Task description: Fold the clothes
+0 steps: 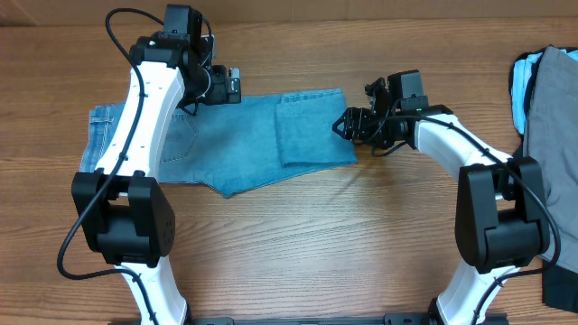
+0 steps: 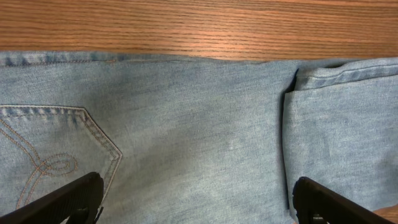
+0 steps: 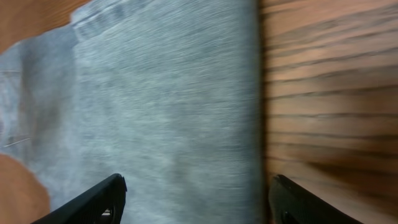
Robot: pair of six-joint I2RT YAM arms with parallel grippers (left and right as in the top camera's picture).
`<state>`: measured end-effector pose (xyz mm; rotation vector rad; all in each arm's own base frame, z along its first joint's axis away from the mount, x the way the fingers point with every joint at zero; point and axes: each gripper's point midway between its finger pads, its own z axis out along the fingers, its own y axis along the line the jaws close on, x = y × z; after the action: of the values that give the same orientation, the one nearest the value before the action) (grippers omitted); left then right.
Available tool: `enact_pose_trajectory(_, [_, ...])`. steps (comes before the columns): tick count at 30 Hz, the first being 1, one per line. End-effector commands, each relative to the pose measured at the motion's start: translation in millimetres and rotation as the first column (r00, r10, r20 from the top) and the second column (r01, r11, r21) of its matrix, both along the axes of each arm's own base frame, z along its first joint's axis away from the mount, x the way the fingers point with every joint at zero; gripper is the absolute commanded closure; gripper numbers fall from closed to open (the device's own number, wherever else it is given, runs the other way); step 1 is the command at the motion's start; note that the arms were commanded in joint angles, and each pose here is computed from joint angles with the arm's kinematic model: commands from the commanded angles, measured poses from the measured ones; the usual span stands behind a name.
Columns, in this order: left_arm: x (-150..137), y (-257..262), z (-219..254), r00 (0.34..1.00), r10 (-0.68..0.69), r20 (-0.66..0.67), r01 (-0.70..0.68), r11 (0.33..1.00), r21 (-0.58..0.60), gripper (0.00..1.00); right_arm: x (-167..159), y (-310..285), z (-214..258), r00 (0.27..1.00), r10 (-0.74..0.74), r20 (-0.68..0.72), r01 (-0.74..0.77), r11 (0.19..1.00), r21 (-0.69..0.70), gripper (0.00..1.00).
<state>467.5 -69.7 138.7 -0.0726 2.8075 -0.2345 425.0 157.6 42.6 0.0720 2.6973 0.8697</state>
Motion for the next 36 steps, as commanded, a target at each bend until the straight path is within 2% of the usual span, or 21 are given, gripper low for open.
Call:
enact_pose_trajectory(1, [-2.3, -4.4, -4.2, 1.000, 0.000, -0.016, -0.001, 1.000, -0.009, 0.00, 0.0, 17.0, -0.1, 1.000, 0.011, -0.029, -0.009, 0.998, 0.056, 0.23])
enact_pose_trajectory(8, [-3.2, -4.2, -4.6, 1.000, 0.000, -0.019, 0.000, 1.000, -0.009, 0.00, -6.3, 28.2, -19.1, 0.997, 0.039, -0.064, -0.036, 0.998, 0.054, 0.20])
enact_pose_trajectory(14, [-5.0, -3.9, -5.2, 1.000, 0.000, -0.027, 0.000, 1.000, -0.007, 0.00, 6.5, 11.4, -16.6, 0.999, 0.001, -0.035, 0.001, 0.999, 0.039, 0.19])
enact_pose_trajectory(17, [-4.9, -4.0, -5.2, 1.000, 0.000, -0.027, 0.000, 1.000, -0.007, 0.00, 15.4, -11.3, -17.6, 0.998, -0.048, -0.030, 0.048, 0.999, -0.012, 0.20])
enact_pose_trajectory(24, [-2.3, -4.3, -4.3, 1.000, 0.000, -0.016, 0.000, 1.000, -0.009, 0.00, 40.0, -42.1, 3.4, 0.996, -0.079, 0.029, 0.080, 0.997, -0.022, 0.20])
enact_pose_trajectory(36, [-4.8, -4.1, -5.1, 1.000, 0.000, -0.026, 0.000, 1.000, -0.008, 0.00, 17.8, -1.5, -40.7, 0.997, 0.000, -0.079, -0.002, 1.000, -0.028, 0.20])
